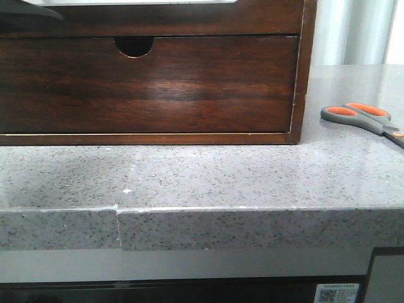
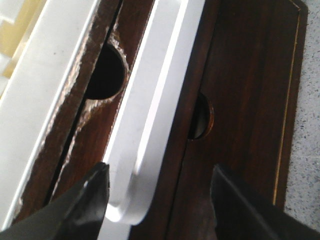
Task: Put scissors in drawer with both arms
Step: 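Pull the drawer open toward the robot with the left gripper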
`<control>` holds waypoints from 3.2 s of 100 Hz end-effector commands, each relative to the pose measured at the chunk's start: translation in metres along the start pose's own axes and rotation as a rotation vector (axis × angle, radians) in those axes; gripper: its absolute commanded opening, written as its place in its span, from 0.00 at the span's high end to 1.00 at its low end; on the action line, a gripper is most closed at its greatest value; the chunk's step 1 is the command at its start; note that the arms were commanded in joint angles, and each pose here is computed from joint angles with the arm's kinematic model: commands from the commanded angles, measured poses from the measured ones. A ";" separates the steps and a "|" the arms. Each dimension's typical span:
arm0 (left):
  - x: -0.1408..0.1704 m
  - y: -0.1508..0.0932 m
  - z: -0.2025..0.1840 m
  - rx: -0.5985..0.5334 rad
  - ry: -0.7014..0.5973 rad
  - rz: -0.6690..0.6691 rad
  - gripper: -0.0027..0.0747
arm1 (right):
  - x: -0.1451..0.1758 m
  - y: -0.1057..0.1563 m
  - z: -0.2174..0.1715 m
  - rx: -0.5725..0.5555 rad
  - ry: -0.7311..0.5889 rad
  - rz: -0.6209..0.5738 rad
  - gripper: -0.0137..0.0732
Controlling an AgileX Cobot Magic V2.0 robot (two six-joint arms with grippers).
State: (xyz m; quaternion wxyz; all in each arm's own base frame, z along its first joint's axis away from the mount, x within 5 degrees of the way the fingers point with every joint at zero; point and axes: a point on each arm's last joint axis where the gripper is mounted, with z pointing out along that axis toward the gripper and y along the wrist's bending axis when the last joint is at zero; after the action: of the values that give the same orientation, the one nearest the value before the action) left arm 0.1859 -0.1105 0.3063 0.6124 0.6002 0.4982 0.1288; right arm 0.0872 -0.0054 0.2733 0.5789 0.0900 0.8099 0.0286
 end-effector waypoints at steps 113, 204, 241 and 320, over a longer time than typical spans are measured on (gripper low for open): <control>-0.007 0.008 0.016 0.025 0.051 0.108 0.99 | -0.014 0.001 -0.001 -0.003 -0.083 -0.005 0.91; -0.052 -0.025 -0.051 0.005 -0.256 0.163 0.99 | -0.014 0.001 -0.001 -0.003 -0.083 -0.005 0.91; -0.054 -0.036 -0.056 0.033 -0.308 0.167 0.99 | -0.014 0.001 -0.001 -0.003 -0.083 -0.005 0.91; -0.066 -0.025 -0.075 -0.032 -0.446 0.001 0.65 | -0.015 0.004 -0.001 -0.035 -0.083 0.009 0.91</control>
State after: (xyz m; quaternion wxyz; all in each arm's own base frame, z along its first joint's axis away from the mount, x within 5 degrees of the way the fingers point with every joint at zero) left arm 0.0939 -0.1228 0.3125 0.6783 0.6467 0.3457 0.0469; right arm 0.0874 -0.0044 0.2740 0.5815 0.0930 0.8074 0.0375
